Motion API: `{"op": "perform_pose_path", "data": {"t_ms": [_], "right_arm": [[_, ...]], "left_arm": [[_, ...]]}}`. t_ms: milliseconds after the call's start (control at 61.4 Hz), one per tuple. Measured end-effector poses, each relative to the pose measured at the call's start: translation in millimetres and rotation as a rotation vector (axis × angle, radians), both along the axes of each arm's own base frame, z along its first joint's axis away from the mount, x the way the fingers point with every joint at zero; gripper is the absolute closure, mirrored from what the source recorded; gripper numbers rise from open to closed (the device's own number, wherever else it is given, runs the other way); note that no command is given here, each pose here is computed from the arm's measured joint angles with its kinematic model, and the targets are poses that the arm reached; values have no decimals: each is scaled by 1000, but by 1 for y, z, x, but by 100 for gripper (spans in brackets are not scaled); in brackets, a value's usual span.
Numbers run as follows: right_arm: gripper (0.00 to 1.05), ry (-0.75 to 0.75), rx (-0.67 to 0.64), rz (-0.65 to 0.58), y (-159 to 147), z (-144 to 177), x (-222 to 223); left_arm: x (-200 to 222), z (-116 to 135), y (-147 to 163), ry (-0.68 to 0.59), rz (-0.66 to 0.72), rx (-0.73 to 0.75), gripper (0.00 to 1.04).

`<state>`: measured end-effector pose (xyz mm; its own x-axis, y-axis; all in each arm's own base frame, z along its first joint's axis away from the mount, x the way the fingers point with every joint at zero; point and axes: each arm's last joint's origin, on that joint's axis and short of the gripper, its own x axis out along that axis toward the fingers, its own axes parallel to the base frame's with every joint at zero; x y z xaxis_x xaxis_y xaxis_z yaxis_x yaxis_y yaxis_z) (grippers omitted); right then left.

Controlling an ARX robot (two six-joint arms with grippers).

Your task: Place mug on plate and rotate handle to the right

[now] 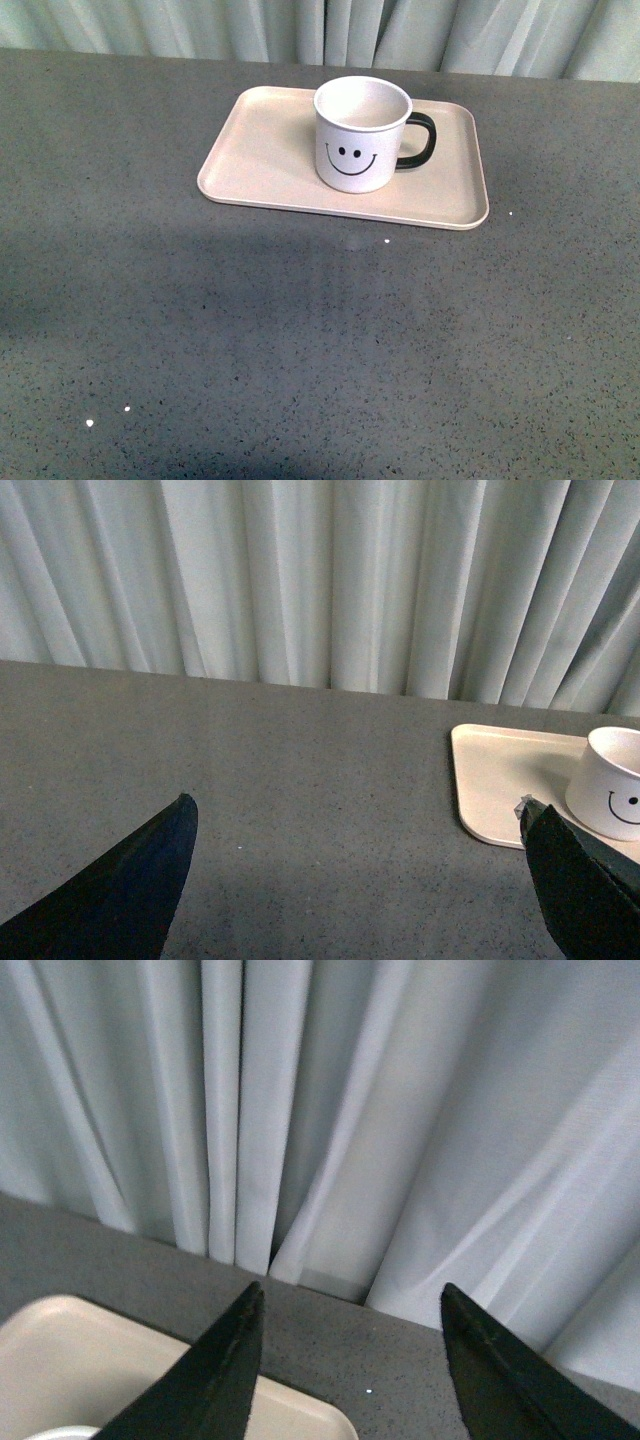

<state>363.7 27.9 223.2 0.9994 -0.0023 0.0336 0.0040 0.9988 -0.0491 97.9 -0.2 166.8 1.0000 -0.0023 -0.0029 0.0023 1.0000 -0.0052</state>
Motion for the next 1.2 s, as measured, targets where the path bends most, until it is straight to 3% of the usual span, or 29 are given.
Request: {"op": "perform_pose_path", "data": {"t_ms": [179, 651, 1204], "right_arm": [[103, 31, 32, 5, -9, -23, -54], [103, 43, 39, 2, -28, -48, -159], [103, 51, 38, 1, -28, -61, -209]], "left_arm": [[0, 0, 0, 0, 0, 0, 9], [0, 0, 0, 0, 0, 0, 9], [0, 0, 0, 0, 0, 0, 9]]}}
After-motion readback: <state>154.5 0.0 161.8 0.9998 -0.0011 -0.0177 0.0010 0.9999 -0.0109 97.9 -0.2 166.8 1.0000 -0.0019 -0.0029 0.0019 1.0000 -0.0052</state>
